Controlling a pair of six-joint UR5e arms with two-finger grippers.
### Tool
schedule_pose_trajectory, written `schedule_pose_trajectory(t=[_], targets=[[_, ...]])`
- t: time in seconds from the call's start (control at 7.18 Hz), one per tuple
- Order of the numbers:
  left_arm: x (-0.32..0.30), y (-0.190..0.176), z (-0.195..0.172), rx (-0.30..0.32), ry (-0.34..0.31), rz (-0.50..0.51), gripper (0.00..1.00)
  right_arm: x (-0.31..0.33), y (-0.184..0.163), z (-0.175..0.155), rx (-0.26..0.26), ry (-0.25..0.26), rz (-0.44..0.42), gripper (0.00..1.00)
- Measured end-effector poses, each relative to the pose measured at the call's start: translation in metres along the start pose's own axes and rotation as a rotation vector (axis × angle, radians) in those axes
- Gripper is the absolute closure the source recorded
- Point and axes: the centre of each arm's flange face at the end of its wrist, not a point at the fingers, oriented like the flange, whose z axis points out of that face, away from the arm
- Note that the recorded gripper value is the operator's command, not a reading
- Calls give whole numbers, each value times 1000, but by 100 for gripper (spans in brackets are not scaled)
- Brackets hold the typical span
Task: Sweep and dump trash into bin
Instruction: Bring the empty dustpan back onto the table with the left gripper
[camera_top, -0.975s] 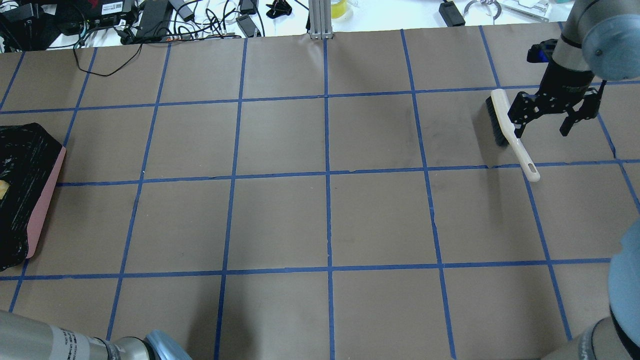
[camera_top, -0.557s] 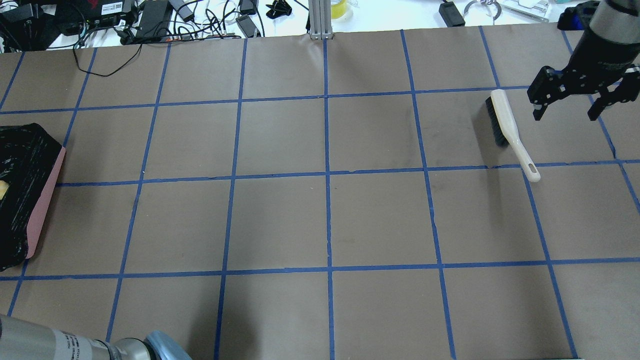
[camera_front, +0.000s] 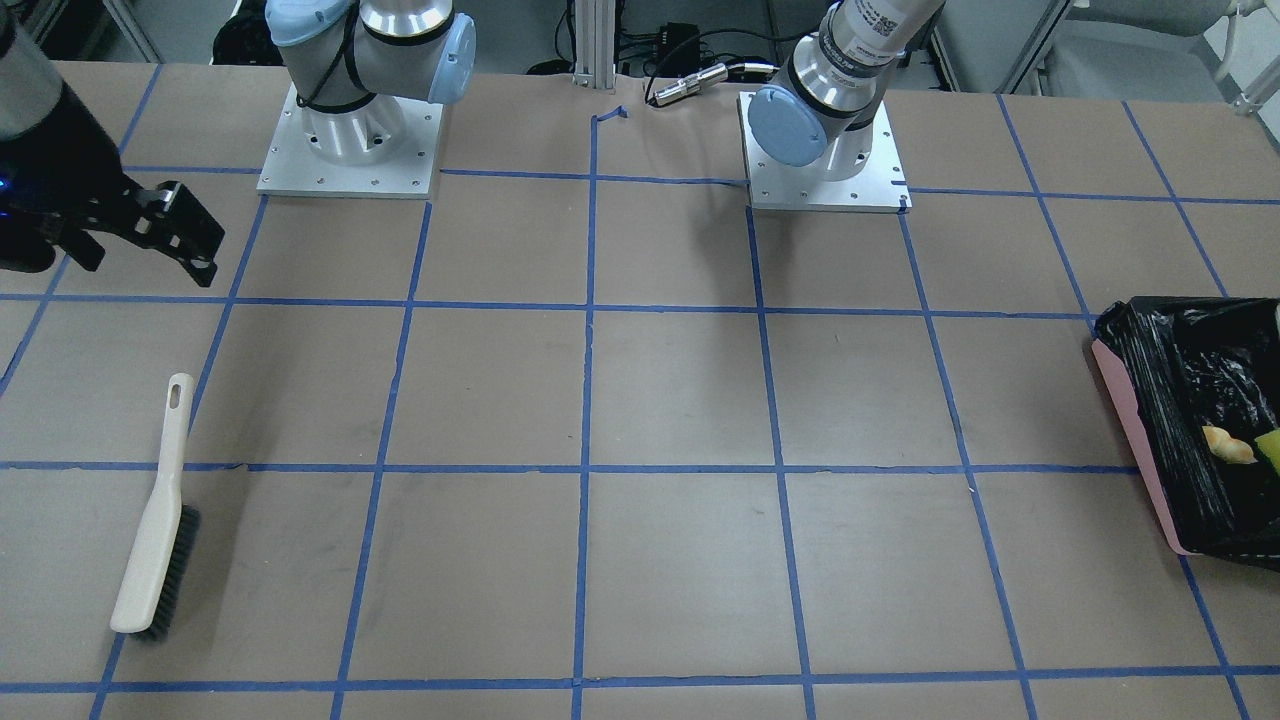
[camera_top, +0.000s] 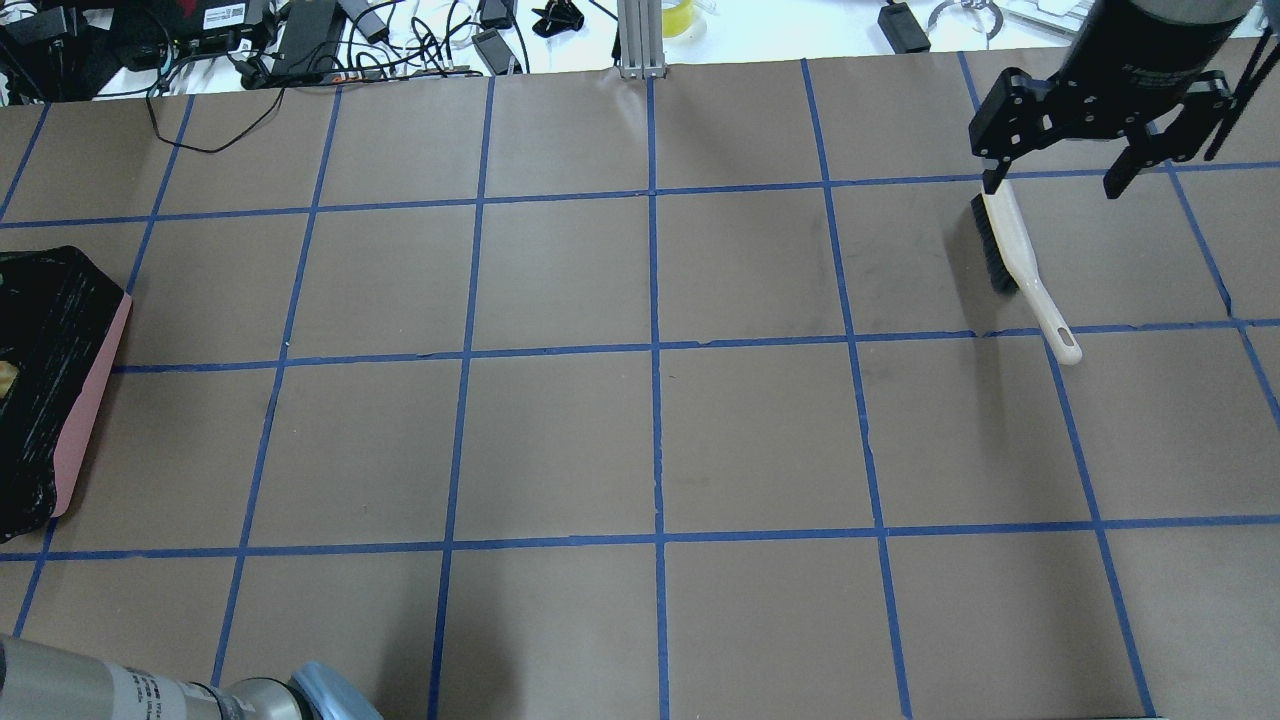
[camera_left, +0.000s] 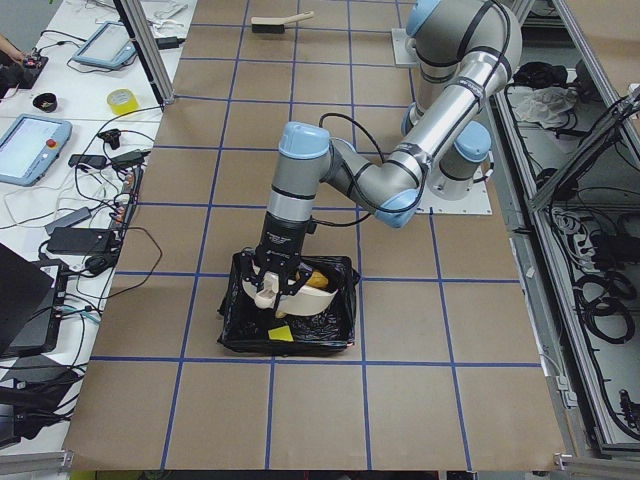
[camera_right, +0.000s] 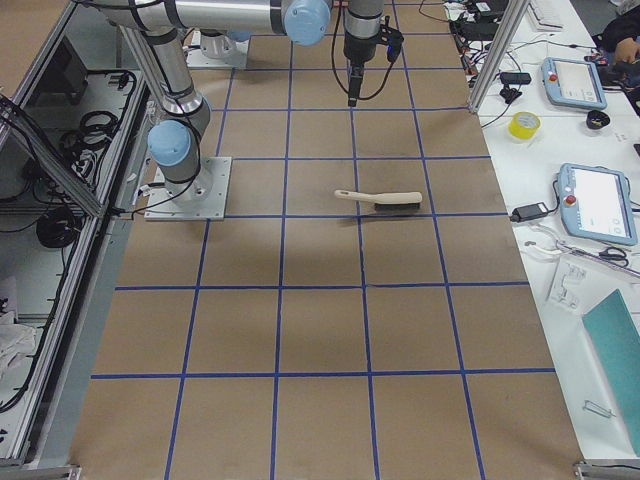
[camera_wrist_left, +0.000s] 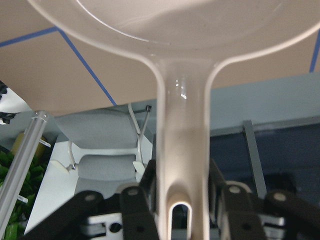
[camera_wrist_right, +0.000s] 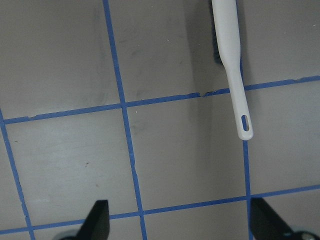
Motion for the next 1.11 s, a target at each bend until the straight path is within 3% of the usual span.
schedule_pose_trajectory(t=[0.28, 0.56, 0.84, 1.11], targets=[[-34, -34, -2, 216, -73, -89, 100, -20, 10, -6, 11, -8, -23, 0], [-95, -104, -18, 428, -67, -164, 100, -44, 19, -7, 13, -18, -67, 0], [-152, -194, -34, 640, -3, -255, 100, -50, 22, -6, 4, -20, -79, 0], [-204, -286, -54, 719, 87, -323, 100, -50, 23, -5, -2, -18, -88, 0]])
